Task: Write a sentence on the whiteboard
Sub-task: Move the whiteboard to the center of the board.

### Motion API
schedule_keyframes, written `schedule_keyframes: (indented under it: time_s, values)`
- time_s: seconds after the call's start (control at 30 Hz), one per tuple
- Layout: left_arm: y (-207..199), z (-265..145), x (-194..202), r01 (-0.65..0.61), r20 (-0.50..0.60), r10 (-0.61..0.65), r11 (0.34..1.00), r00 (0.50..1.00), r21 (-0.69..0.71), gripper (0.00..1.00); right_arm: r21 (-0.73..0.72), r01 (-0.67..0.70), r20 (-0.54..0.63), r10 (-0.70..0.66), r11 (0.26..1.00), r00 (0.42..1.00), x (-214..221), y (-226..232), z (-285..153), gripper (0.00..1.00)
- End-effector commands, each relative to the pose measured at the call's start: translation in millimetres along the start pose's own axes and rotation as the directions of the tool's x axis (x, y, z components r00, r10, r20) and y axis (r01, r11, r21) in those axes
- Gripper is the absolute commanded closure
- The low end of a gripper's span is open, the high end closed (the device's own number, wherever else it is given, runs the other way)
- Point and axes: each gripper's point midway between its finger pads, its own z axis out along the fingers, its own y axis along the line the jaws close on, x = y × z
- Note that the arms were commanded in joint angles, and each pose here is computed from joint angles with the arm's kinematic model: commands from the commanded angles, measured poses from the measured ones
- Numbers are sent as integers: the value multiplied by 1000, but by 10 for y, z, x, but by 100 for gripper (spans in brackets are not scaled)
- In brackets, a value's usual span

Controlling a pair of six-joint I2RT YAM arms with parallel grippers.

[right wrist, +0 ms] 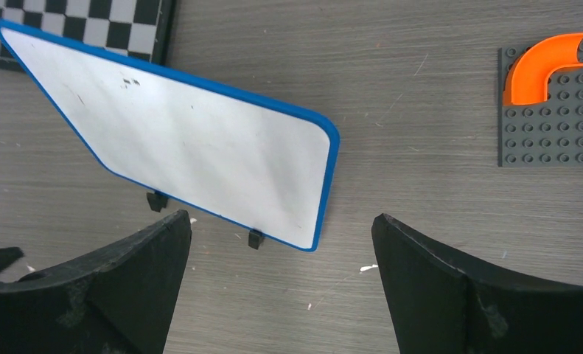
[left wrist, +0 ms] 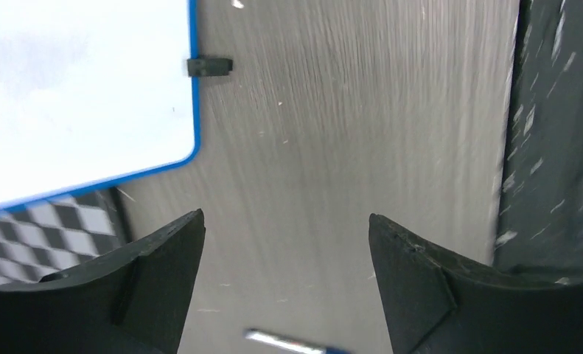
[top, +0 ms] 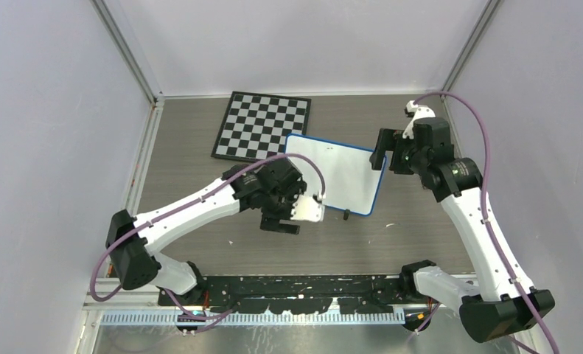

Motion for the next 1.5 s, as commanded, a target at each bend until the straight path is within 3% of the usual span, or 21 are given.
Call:
schedule_keyframes:
  time_s: [0.0,0.3,0.47,0.53,0.77,1.1,1.3,1.47]
  values:
    - [-12,160,165,-652,12,662,735,750,186,19,-110,-86,36,91,990,995,-296,102,-80,4]
    - [76,594,-200,-917,162,923,302,350,262,26,-207,-201,-42,197,957,980,-307,56,18,4]
    - [45,916,-114,-951,188,967,116,175,287,40,-237,-237,-37,235,942,971,-387,24,9,4]
    - [62,1033,-102,-957,192,973,70,128,281,46,-246,-244,-42,241,938,970,-391,25,13,4]
    - [150,1342,-122,-965,186,982,-8,43,263,52,-260,-258,-59,251,931,966,-341,18,44,4]
    - [404,1585,131,-950,146,989,-57,-13,306,50,-262,-245,-55,239,933,969,-316,6,19,4]
    - [634,1649,297,-946,128,992,-37,5,322,52,-272,-246,-71,236,930,969,-289,20,44,4]
    - [725,1710,291,-954,127,992,-53,-16,294,53,-279,-245,-91,229,929,969,-241,24,84,4]
